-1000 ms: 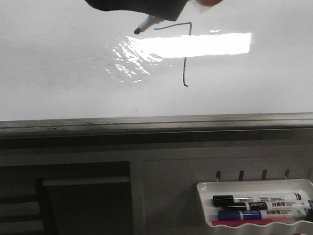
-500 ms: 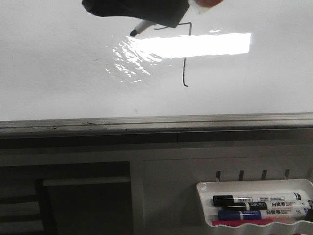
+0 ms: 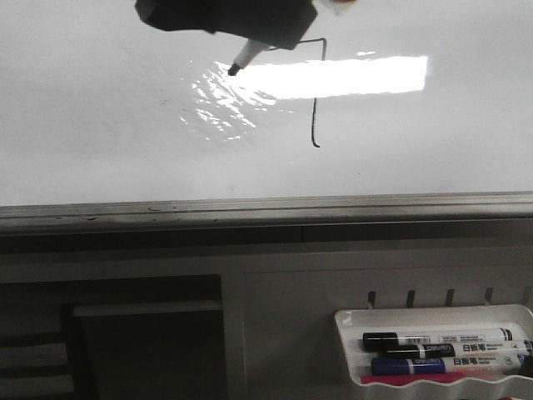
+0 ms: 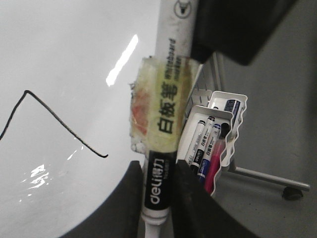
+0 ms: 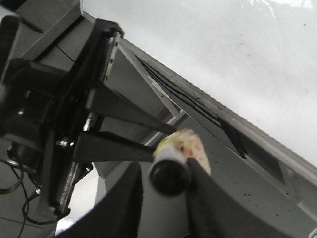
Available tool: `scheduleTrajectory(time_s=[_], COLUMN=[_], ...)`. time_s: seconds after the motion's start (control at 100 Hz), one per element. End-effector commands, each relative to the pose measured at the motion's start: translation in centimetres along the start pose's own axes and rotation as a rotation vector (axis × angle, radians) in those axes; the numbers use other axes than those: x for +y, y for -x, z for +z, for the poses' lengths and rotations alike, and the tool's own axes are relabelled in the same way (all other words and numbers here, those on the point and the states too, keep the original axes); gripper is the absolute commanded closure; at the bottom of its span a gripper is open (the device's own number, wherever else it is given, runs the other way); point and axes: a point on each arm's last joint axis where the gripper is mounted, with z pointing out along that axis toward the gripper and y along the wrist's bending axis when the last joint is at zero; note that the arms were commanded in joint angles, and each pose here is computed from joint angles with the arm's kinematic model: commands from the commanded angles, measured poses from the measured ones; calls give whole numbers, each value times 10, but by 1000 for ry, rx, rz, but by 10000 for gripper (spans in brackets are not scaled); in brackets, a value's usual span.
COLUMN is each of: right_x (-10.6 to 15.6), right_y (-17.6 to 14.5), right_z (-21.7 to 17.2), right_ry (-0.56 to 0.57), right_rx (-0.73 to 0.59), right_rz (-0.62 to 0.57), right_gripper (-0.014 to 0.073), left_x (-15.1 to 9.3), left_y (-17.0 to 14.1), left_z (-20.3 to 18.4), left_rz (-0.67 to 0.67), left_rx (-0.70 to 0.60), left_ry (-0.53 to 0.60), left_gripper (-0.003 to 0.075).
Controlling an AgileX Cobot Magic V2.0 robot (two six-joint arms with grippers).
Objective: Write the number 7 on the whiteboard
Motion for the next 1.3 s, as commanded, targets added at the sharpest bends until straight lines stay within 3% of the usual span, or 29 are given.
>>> scheduleTrajectory(time_s=[0.0,0.08,0.24,0.44,0.73,1.29], right_x=[13,12,9,4,7,4], right_y=[11,12,13,2,-14,-13], right_z=[-7,-8,-22,-43,-45,-45], right_ry=[63,43,-55,-235,-266,-297], right_rx=[-68,-82,-119,-64,-70,-95], right_rz=[-13,-15,-39,-80,-59,-55], right_gripper=[181,107,117,117,118,118], left_x=[6,7,20,50,91,110], left_y=[20,19,17,16,-13,-54], left_z=[-9,-9,-20,-48,-55,5], left_rz=[-46,-67,-191,-427,-831,-899], left_rx=[-115,-102,-97,-168,-300,-188], left_ry=[24,24,61,175,347,414], left_gripper=[741,741,741,741,741,741])
